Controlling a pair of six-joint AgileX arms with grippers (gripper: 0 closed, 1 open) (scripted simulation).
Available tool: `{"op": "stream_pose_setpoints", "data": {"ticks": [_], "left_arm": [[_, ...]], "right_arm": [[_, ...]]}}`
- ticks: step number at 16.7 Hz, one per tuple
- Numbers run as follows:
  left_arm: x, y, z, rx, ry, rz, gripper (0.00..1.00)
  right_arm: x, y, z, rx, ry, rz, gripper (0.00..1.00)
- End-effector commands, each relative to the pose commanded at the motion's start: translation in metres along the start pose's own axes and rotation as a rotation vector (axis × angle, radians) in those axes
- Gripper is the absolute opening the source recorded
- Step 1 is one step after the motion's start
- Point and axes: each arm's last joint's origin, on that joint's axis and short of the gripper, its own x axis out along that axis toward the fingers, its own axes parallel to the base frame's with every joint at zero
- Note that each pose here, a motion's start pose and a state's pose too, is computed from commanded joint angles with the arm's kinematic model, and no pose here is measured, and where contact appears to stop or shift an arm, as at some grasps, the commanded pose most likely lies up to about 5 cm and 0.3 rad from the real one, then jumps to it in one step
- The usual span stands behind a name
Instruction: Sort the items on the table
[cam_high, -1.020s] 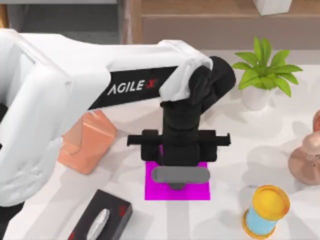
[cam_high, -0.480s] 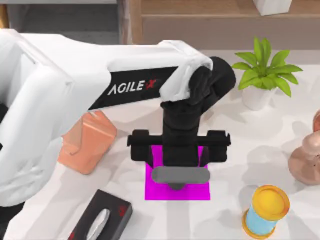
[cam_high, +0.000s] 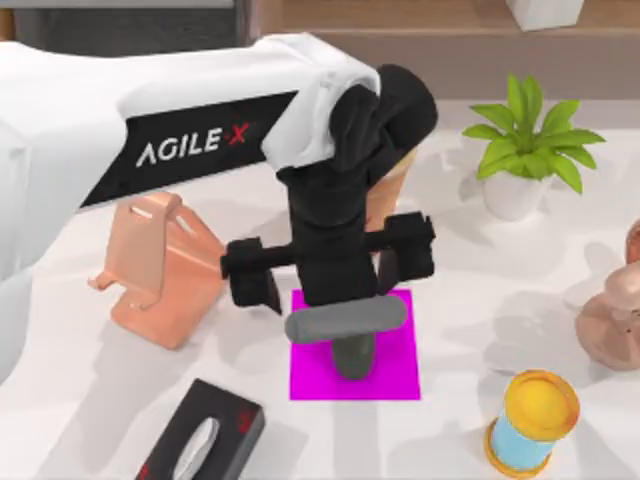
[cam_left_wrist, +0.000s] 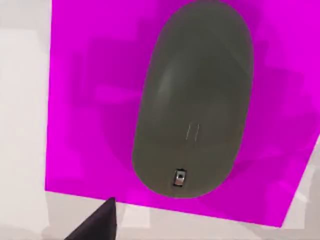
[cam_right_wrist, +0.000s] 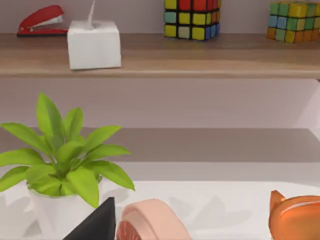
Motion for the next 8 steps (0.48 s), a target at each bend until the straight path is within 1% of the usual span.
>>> {"op": "stream_pose_setpoints", "data": {"ticks": [2, 4, 6, 8], "left_arm": [[-0.027, -0.025, -0.007, -0.155, 0.028, 0.034, 1.0], [-0.054, -0.057, -0.014, -0.35, 0.061, 0.077, 1.0], [-0.077, -0.095, -0.022, -0.578, 0.095, 0.123, 1.0], [-0.093, -0.136, -0.029, -0.835, 0.126, 0.164, 1.0]], "right_arm": [[0.0, 0.0, 0.0, 0.0, 0.0, 0.0, 1.0], [0.0, 0.0, 0.0, 0.0, 0.0, 0.0, 1.0], [0.0, 0.0, 0.0, 0.0, 0.0, 0.0, 1.0], [0.0, 0.0, 0.0, 0.0, 0.0, 0.0, 1.0]]}}
